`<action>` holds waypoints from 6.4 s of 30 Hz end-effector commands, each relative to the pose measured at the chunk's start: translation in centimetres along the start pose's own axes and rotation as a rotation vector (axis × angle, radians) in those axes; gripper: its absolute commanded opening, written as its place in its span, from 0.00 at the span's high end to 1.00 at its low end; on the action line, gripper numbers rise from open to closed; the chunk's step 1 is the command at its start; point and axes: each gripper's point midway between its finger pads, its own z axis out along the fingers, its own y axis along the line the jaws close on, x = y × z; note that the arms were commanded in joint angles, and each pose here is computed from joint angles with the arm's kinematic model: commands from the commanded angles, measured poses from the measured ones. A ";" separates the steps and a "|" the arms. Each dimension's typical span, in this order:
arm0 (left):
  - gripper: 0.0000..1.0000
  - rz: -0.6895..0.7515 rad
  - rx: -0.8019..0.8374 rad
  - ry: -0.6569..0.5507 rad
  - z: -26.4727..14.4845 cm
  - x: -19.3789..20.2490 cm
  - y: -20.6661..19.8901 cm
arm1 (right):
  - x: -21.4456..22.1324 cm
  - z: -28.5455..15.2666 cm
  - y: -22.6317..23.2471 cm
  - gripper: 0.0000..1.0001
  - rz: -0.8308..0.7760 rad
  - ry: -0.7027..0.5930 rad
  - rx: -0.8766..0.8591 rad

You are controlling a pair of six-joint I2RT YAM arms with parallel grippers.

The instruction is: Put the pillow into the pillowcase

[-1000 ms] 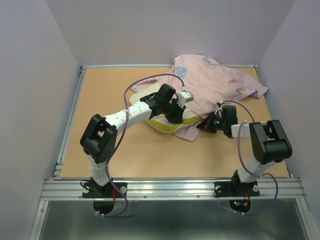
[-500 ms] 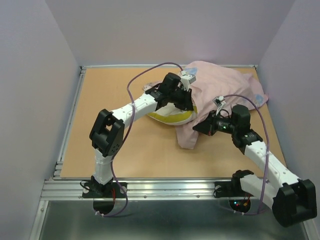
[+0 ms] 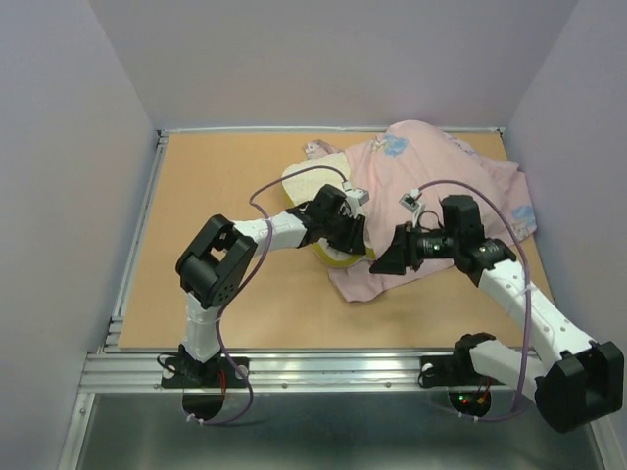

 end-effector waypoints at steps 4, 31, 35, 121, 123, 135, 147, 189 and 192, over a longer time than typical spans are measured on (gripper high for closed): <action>0.31 0.257 0.101 -0.092 -7.5 -0.3 -3.2 | -11.4 -1.3 -2.1 0.28 -0.246 -0.137 0.323; 0.56 0.511 0.132 0.145 -7.4 1.3 7.7 | -10.7 2.1 -20.6 0.17 -0.302 0.206 0.745; 0.58 0.588 0.310 0.202 -9.1 6.9 -0.7 | -11.2 1.2 -19.9 0.17 -0.374 0.216 0.754; 1.00 -0.218 0.482 -0.339 -9.6 -10.0 7.7 | -8.1 2.0 -7.5 0.99 -0.481 0.099 0.608; 1.00 -0.228 0.501 -0.281 -10.3 -7.6 6.8 | -9.3 2.0 -8.6 0.99 -0.477 0.064 0.670; 1.00 0.020 0.483 0.237 -15.8 10.0 1.6 | -13.8 3.4 -15.5 0.99 -0.248 -0.061 0.917; 0.56 0.265 0.042 -0.146 -16.1 -3.2 7.2 | -9.3 4.7 -13.8 0.80 -0.229 0.047 0.703; 0.22 0.219 -0.481 -0.148 -18.8 -8.4 12.7 | -10.2 -0.9 -16.1 0.00 0.285 0.074 0.531; 0.21 0.196 -0.502 -0.093 -17.6 -5.5 12.4 | -7.8 -0.6 -16.9 0.00 0.352 0.108 0.542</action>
